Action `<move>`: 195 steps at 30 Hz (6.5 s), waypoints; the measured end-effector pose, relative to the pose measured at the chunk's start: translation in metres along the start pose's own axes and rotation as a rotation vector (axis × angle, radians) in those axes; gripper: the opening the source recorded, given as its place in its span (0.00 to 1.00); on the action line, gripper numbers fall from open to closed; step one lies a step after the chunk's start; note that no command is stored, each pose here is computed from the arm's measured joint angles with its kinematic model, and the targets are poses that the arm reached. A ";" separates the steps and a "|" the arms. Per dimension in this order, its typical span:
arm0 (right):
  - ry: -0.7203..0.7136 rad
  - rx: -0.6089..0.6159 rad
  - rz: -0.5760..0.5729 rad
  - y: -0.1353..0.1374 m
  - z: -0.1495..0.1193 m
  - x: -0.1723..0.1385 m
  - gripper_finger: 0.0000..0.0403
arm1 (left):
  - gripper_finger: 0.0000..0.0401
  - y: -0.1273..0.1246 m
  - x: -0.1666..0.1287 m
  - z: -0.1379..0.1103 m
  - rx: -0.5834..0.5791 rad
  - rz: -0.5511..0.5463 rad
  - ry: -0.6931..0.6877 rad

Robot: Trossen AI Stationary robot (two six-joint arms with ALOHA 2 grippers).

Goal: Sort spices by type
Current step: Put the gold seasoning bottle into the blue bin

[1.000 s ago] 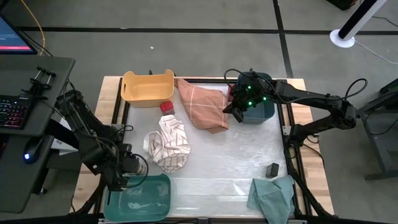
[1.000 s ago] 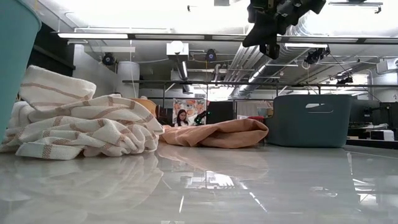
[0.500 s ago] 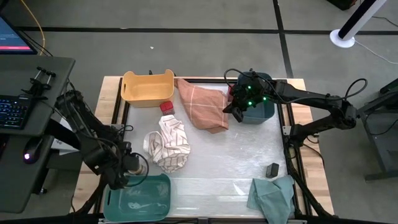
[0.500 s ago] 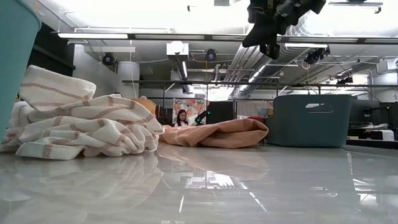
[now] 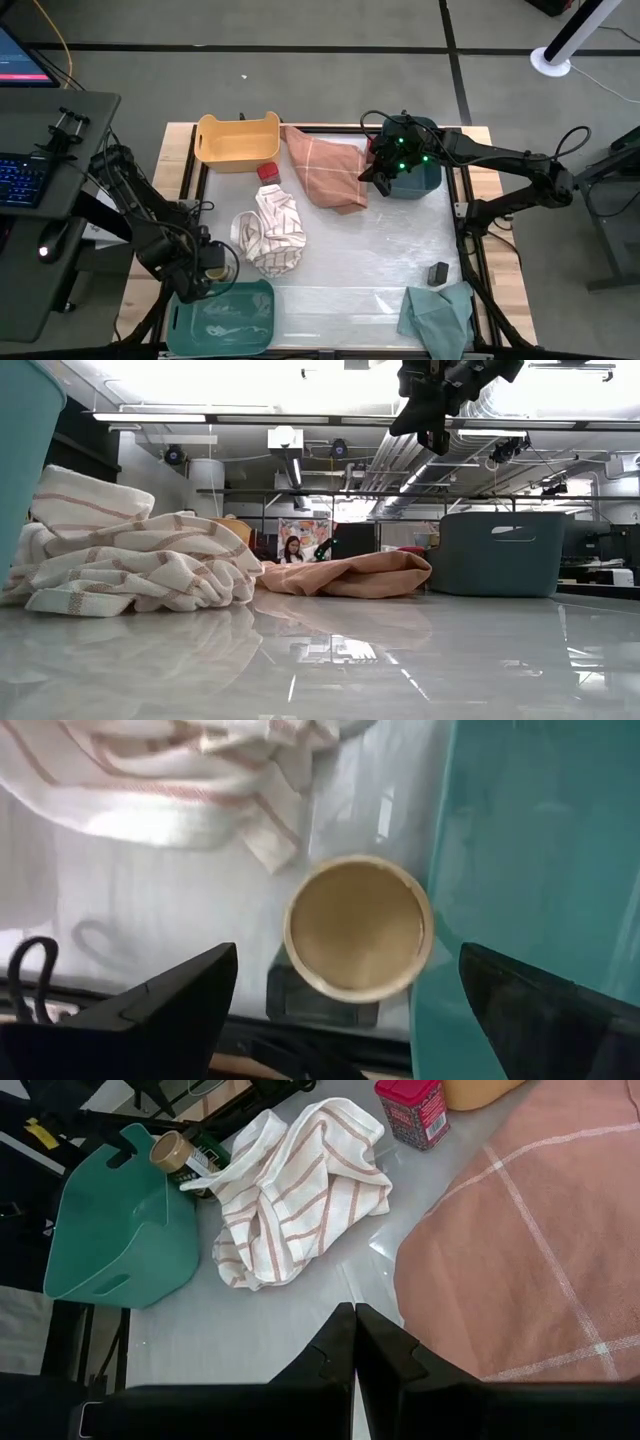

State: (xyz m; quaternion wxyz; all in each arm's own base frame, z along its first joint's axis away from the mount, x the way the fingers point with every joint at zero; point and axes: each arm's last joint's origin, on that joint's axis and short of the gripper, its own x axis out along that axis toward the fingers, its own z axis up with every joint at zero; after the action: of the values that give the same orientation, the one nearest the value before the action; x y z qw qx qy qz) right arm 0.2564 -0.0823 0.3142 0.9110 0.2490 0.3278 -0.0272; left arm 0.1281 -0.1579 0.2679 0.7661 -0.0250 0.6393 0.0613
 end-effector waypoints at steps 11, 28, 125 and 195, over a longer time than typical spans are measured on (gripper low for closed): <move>0.000 0.000 0.000 0.000 0.000 0.000 0.00 | 0.92 -0.002 0.000 0.002 0.033 0.000 -0.050; 0.000 0.006 0.002 0.000 0.000 0.000 0.00 | 0.92 0.002 0.035 -0.004 0.021 -0.001 0.014; -0.031 -0.139 0.300 0.101 -0.008 0.049 0.85 | 0.94 0.141 -0.041 0.075 -0.521 -0.187 -0.927; 0.166 0.335 -0.928 -0.055 -0.012 -0.042 0.67 | 0.94 0.146 0.023 0.039 -0.597 -0.209 -1.361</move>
State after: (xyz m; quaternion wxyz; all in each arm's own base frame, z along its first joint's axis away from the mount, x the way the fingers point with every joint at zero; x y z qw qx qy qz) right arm 0.2045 -0.1301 0.3082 0.7212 0.2214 0.4666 -0.4618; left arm 0.1518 -0.0074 0.2585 0.9548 -0.2488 -0.0253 0.1607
